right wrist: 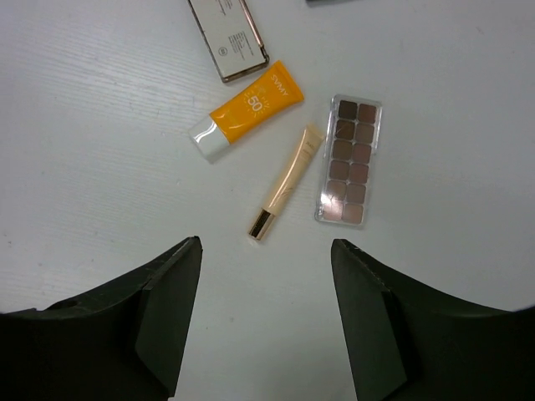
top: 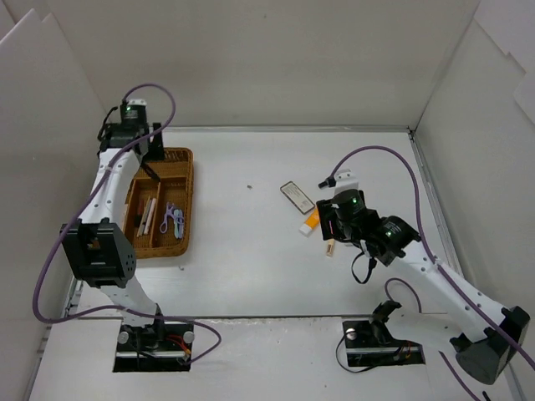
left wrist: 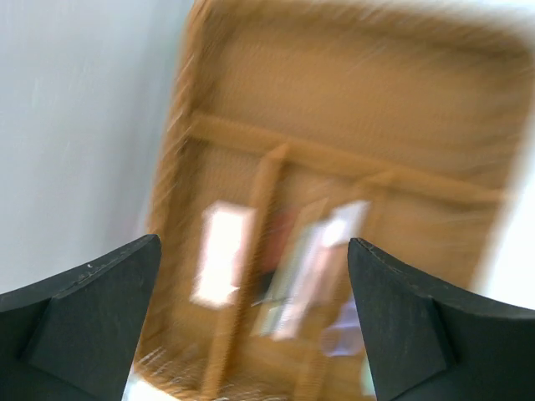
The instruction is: Organize the makeup
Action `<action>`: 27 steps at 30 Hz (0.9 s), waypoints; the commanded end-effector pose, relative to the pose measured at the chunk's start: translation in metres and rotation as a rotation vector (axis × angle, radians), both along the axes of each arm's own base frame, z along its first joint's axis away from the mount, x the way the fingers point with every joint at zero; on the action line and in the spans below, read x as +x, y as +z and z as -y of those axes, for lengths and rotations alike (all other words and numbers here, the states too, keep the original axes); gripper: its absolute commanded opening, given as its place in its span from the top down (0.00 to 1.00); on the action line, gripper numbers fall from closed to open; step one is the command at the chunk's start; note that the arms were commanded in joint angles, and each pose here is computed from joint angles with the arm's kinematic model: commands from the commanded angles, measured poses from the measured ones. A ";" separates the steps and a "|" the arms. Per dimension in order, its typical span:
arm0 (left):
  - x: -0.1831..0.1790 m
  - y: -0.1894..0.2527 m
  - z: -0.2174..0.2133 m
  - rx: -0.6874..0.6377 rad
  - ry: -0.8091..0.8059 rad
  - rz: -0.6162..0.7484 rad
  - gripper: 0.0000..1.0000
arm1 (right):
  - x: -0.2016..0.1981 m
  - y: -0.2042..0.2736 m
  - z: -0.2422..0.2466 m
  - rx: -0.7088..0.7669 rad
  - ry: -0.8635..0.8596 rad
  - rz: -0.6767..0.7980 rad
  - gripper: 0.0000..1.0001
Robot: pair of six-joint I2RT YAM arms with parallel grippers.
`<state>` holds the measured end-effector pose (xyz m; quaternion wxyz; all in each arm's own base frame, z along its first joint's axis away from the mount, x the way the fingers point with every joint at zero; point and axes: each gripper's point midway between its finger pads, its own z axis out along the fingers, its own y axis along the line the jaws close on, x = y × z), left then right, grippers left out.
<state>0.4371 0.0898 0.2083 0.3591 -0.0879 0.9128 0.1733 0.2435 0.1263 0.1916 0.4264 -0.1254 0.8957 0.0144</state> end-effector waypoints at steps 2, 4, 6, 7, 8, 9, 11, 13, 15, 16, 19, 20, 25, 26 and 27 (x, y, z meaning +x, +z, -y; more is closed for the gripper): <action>0.001 0.074 0.101 -0.149 -0.080 0.160 0.10 | 0.021 -0.011 -0.004 0.041 -0.050 -0.053 0.40; -0.005 0.076 0.148 -0.176 -0.152 0.133 0.08 | 0.028 -0.018 0.003 0.057 -0.095 -0.090 0.40; -0.013 0.070 0.179 -0.213 -0.206 0.109 0.07 | 0.036 -0.029 0.010 0.056 -0.147 -0.130 0.40; -0.019 0.066 0.205 -0.226 -0.259 0.094 0.06 | 0.041 -0.033 0.018 0.067 -0.181 -0.152 0.40; -0.025 0.058 0.220 -0.249 -0.293 0.071 0.06 | 0.044 -0.044 0.021 0.068 -0.209 -0.191 0.40; -0.029 0.054 0.231 -0.259 -0.317 0.059 0.05 | 0.046 -0.050 0.025 0.075 -0.230 -0.215 0.40; -0.042 0.043 0.255 -0.277 -0.375 0.018 0.04 | 0.052 -0.068 0.035 0.101 -0.283 -0.289 0.40; -0.049 0.037 0.266 -0.287 -0.396 -0.001 0.04 | 0.057 -0.081 0.050 0.111 -0.348 -0.336 0.40; -0.057 0.028 0.276 -0.303 -0.435 -0.029 0.04 | 0.060 -0.102 0.066 0.088 -0.404 -0.398 0.40; -0.062 0.028 0.282 -0.309 -0.455 -0.031 0.04 | 0.062 -0.106 0.065 0.089 -0.398 -0.417 0.40; -0.068 0.021 0.287 -0.311 -0.482 -0.049 0.03 | 0.063 -0.127 0.071 0.075 -0.420 -0.492 0.39; -0.069 0.018 0.289 -0.318 -0.493 -0.058 0.03 | 0.061 -0.136 0.073 0.063 -0.429 -0.523 0.39; -0.072 0.013 0.297 -0.325 -0.536 -0.076 0.03 | 0.062 -0.157 0.082 0.037 -0.448 -0.590 0.34; -0.072 0.011 0.298 -0.325 -0.541 -0.083 0.03 | 0.063 -0.159 0.085 0.035 -0.454 -0.598 0.34; -0.072 0.011 0.298 -0.325 -0.545 -0.082 0.03 | 0.063 -0.161 0.087 0.032 -0.458 -0.605 0.33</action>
